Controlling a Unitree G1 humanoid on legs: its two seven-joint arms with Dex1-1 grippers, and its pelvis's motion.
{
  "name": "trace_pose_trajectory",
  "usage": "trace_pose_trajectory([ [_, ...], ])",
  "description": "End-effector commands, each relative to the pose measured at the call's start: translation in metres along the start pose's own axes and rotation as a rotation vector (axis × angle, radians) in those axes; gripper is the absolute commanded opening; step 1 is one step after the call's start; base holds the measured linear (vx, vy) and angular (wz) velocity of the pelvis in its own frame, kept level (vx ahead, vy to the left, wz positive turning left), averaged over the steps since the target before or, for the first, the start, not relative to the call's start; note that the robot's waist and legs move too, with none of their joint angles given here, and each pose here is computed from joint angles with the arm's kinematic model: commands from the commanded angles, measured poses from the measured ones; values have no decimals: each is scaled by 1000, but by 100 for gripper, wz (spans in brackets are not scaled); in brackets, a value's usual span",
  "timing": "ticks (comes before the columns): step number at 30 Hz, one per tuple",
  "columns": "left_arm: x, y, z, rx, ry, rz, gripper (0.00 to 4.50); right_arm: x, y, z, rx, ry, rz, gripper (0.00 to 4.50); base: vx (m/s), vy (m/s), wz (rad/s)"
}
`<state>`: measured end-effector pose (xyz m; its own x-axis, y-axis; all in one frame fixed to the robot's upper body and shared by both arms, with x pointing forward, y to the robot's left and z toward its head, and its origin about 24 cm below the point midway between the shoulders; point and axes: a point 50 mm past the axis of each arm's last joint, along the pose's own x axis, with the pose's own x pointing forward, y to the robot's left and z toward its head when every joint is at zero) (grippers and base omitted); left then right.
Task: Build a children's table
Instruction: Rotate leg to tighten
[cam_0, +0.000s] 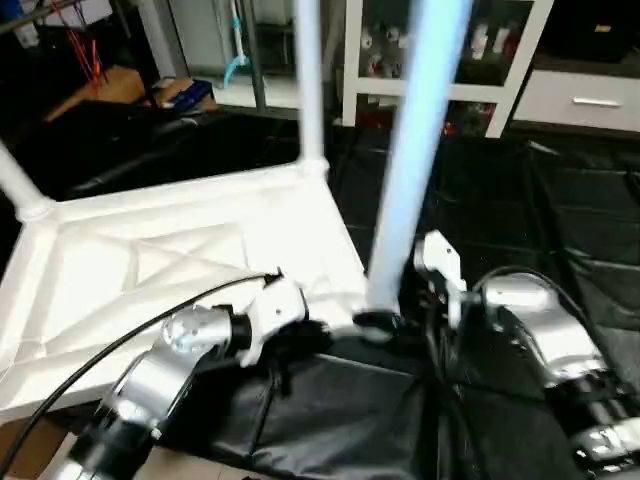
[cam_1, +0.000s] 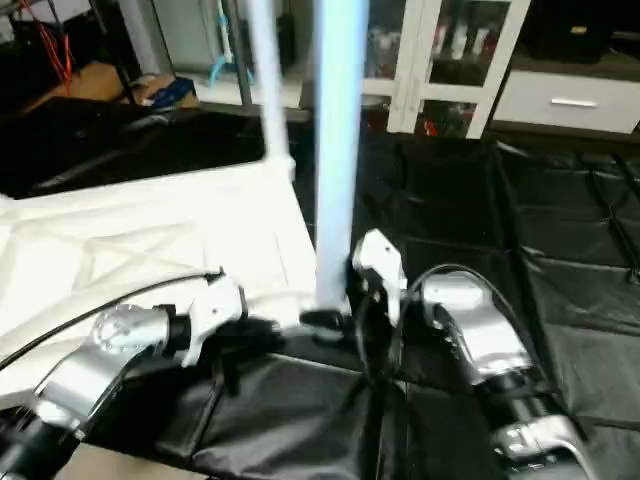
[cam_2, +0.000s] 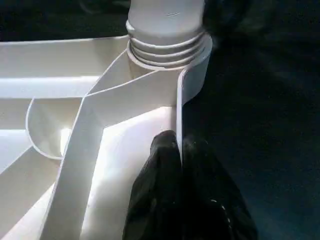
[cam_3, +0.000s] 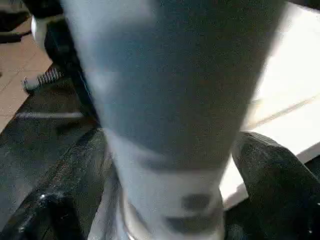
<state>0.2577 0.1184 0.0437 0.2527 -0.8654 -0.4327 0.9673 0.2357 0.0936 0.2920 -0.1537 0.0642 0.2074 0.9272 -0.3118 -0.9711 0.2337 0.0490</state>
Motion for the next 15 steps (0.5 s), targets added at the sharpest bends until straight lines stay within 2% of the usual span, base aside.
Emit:
trace_pose_trajectory([
  [1,2,-4,16,14,-94,-40,0,2,5,1,-22,27,55,401,0,0,0],
  [4,0,-6,17,10,-87,-46,0,1,9,-5,-16,66,107,375,0,0,0],
  [8,-2,-5,16,8,-78,-47,0,-3,8,-5,-7,68,112,347,0,0,0],
  [10,-3,-5,16,5,-75,-47,0,-4,7,-4,-3,65,111,317,0,0,0],
  [14,-4,-6,17,2,-71,-53,0,-5,7,-3,9,54,119,294,0,0,0],
  [15,-3,-6,17,0,-71,-56,0,-5,8,-4,16,54,126,275,0,0,0],
])
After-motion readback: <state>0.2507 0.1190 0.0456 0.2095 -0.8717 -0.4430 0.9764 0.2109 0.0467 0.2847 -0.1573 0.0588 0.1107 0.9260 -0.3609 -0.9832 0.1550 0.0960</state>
